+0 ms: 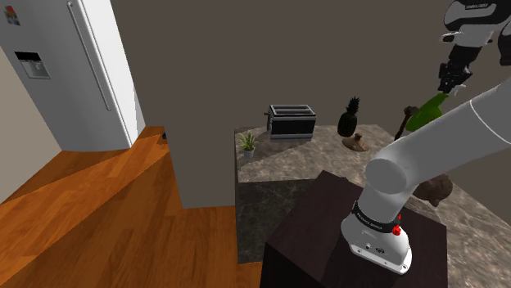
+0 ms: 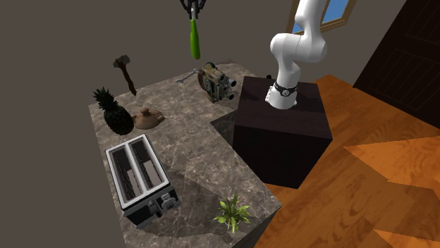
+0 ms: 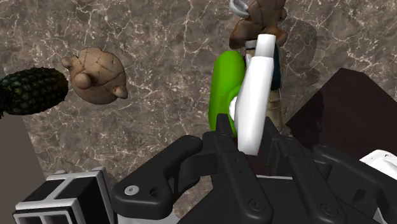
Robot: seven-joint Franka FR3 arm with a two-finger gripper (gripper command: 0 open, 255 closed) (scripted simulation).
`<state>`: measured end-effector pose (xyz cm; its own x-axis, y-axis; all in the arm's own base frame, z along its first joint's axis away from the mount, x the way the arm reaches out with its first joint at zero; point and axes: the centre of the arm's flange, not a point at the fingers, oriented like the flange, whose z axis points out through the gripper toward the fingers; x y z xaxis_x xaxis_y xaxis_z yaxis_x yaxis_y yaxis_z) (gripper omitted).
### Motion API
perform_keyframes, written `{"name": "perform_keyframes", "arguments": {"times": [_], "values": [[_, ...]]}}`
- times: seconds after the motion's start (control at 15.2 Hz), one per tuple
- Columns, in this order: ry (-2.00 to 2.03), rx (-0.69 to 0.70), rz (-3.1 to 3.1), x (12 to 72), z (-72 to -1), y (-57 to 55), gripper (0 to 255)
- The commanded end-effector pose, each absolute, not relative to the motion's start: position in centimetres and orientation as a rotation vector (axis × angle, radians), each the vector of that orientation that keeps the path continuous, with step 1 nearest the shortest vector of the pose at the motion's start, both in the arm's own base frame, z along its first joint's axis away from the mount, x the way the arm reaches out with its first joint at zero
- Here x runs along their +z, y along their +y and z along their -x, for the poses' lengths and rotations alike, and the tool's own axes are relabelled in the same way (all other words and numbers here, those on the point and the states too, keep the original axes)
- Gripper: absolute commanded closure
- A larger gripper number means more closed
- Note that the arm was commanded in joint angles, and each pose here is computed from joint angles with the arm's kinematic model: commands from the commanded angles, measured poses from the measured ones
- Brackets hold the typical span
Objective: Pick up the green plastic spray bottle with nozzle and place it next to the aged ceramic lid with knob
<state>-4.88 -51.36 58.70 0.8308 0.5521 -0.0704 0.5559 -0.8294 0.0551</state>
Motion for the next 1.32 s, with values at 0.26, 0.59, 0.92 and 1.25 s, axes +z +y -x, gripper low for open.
{"name": "perform_keyframes", "arguments": {"times": [0.26,0.59,0.92,1.25], "values": [[0.892,-0.08,-2.935,58.5,11.8,-55.1,255],[0.892,-0.08,-2.935,58.6,17.5,-58.2,255],[0.892,-0.08,-2.935,58.6,23.3,-61.4,255],[0.892,-0.08,-2.935,57.5,26.1,-62.9,255]]}}
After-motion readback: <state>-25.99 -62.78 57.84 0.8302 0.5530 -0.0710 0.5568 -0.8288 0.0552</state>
